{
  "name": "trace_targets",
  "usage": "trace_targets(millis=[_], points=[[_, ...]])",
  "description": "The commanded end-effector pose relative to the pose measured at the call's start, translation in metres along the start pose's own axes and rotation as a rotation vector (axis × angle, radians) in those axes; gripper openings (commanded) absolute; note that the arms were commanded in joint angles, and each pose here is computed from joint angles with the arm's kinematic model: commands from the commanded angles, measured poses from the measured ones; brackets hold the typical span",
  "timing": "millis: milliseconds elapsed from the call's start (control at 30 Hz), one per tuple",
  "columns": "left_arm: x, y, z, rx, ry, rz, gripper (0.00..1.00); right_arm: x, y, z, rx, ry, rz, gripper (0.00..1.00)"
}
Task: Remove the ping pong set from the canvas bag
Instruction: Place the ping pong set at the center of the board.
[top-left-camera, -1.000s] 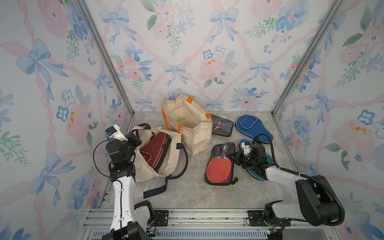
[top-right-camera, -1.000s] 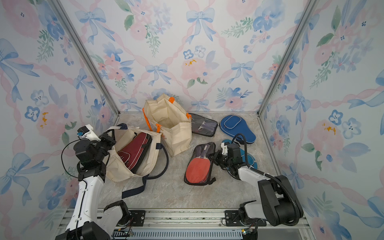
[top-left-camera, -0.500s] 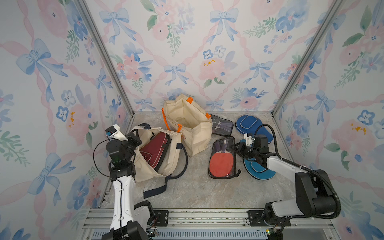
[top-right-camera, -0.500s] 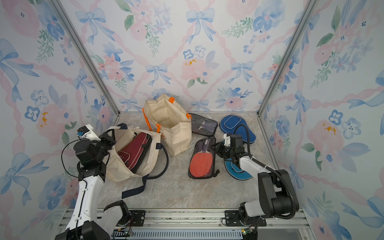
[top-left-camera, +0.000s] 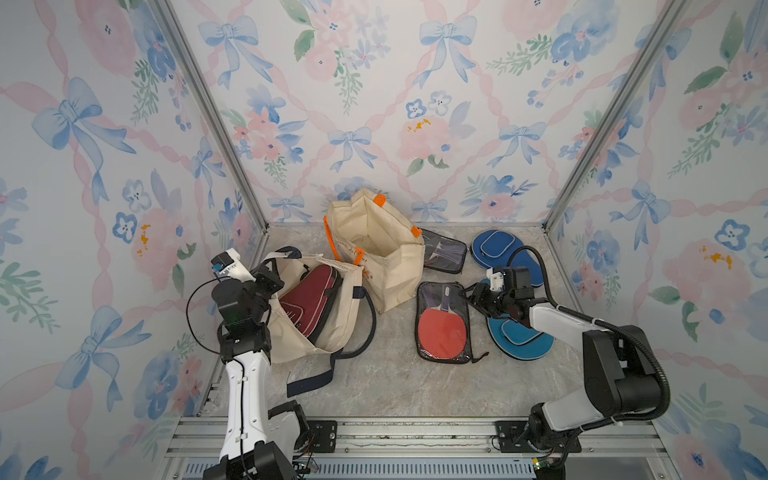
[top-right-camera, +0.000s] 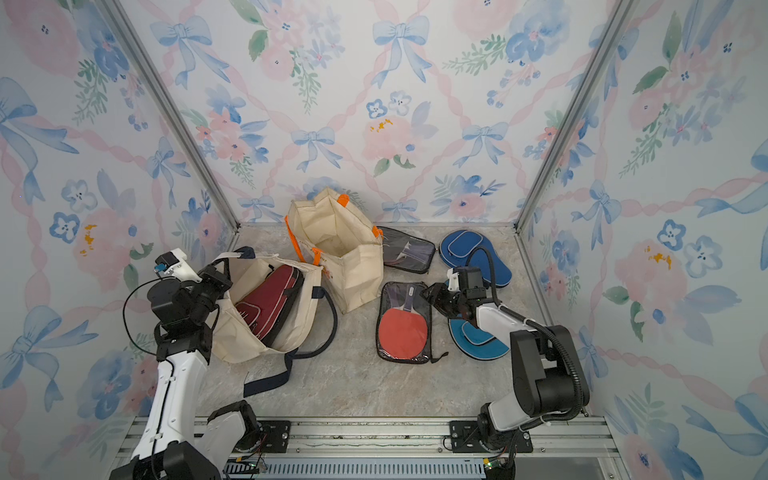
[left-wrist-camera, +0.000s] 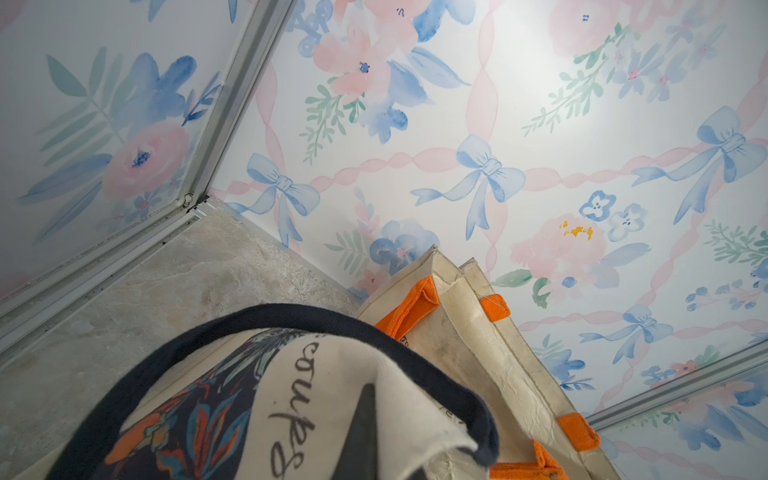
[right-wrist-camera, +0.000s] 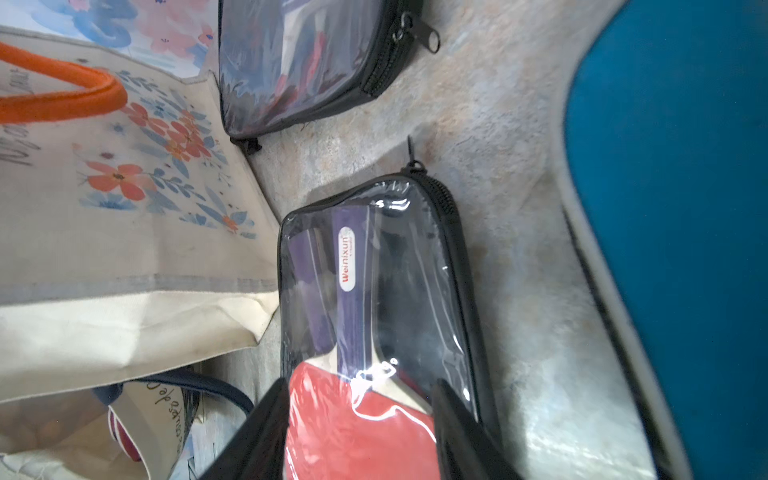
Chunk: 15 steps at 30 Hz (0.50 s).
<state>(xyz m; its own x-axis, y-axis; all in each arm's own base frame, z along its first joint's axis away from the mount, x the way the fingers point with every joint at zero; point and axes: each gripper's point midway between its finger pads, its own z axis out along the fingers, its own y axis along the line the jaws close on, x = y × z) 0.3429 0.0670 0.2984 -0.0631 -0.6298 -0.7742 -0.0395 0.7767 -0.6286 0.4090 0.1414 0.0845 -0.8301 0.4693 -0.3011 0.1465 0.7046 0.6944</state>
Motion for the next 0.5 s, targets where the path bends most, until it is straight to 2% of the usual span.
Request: trace_targets(millis=[0, 133, 300, 467], points=[[-0.012, -0.014, -0.001, 0.065, -0.042, 0.020, 0.00, -0.007, -0.008, -0.008, 0.111, -0.041, -0.057, 0.56], [-0.012, -0.015, 0.000, 0.067, -0.041, 0.019, 0.00, -0.007, 0.022, -0.033, 0.208, -0.132, -0.274, 0.64], [-0.012, -0.015, -0.001, 0.068, -0.042, 0.019, 0.00, 0.022, 0.071, -0.040, 0.249, -0.181, -0.588, 0.68], [-0.011, -0.015, 0.000, 0.068, -0.041, 0.019, 0.00, 0.052, 0.105, -0.043, 0.168, -0.228, -0.720, 0.70]])
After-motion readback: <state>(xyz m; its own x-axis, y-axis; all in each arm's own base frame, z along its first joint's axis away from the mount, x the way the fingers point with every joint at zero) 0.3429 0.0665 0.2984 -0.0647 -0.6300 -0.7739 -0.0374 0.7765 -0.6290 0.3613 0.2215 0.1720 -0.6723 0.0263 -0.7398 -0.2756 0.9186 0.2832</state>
